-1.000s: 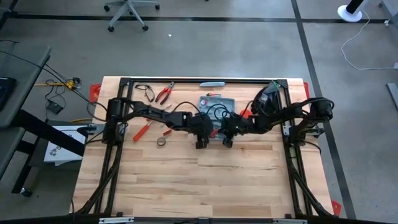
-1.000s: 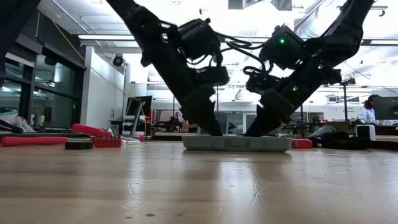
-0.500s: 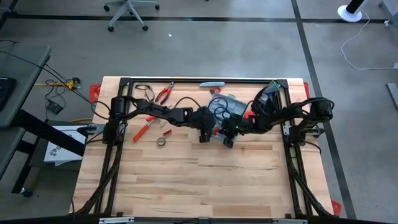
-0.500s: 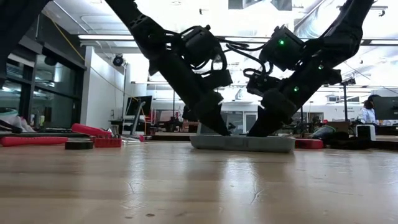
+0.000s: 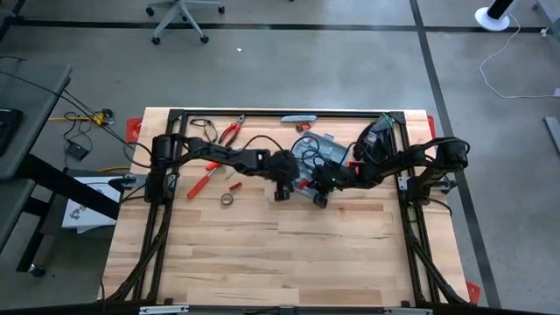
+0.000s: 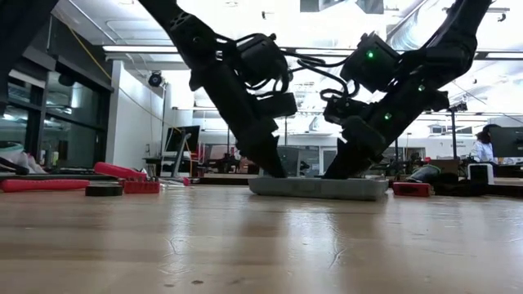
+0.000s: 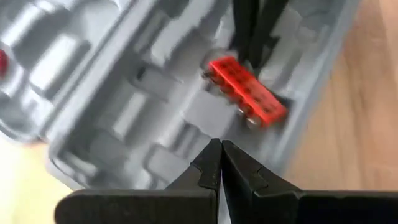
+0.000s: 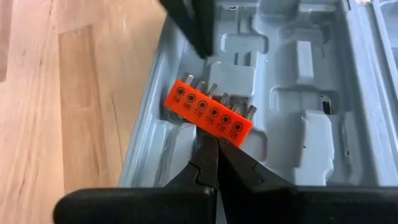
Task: Prefit tool cases
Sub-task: Put the right orange multi-bit set into the gray tool case
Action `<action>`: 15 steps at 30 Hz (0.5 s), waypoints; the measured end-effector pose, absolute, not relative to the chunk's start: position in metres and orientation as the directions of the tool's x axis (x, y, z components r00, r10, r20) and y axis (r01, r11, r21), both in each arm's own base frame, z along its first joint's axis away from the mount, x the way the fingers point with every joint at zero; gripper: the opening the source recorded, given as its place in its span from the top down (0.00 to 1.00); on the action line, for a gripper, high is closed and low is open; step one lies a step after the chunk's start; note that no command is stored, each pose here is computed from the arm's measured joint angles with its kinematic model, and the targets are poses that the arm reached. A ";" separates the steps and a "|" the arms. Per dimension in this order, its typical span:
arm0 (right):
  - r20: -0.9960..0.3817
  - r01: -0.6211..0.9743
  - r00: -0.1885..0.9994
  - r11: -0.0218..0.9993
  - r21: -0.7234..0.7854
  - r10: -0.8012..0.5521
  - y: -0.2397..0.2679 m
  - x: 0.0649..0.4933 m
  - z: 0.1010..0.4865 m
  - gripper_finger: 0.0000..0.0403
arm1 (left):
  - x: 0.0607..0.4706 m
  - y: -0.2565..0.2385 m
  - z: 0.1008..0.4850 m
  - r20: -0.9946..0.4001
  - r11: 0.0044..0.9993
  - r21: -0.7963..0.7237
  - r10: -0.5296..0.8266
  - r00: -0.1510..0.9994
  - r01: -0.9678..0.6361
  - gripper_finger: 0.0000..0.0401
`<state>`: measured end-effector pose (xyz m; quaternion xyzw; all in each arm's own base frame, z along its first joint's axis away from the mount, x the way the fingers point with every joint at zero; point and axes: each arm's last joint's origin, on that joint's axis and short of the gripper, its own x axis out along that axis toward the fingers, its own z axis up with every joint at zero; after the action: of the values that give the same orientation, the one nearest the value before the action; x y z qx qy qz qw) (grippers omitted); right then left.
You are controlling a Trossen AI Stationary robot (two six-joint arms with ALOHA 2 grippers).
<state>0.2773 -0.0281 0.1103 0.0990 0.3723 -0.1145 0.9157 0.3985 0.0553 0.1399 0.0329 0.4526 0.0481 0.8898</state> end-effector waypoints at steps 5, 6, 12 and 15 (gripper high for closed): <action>-0.706 0.294 0.695 0.950 0.106 -0.137 -0.028 0.277 0.111 1.00 | 0.393 0.069 0.150 -0.800 0.970 -0.097 0.058 0.597 -0.224 0.98; -0.705 0.299 0.694 0.949 0.101 -0.144 -0.028 0.277 0.112 1.00 | 0.392 0.073 0.150 -0.795 0.961 -0.161 0.010 0.606 -0.227 0.97; -0.707 0.372 0.647 0.927 -0.034 -0.286 -0.031 0.272 0.116 1.00 | 0.391 0.087 0.144 -0.768 0.885 -0.389 -0.159 0.620 -0.255 0.85; -0.716 0.411 0.601 0.906 -0.105 -0.356 -0.033 0.269 0.114 1.00 | 0.392 0.087 0.139 -0.760 0.854 -0.440 -0.189 0.622 -0.278 0.76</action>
<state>0.2685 -0.0326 0.1145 0.0351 0.3922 -0.2143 0.8939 0.3925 0.0865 0.1388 -0.2689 0.4341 0.0259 0.8594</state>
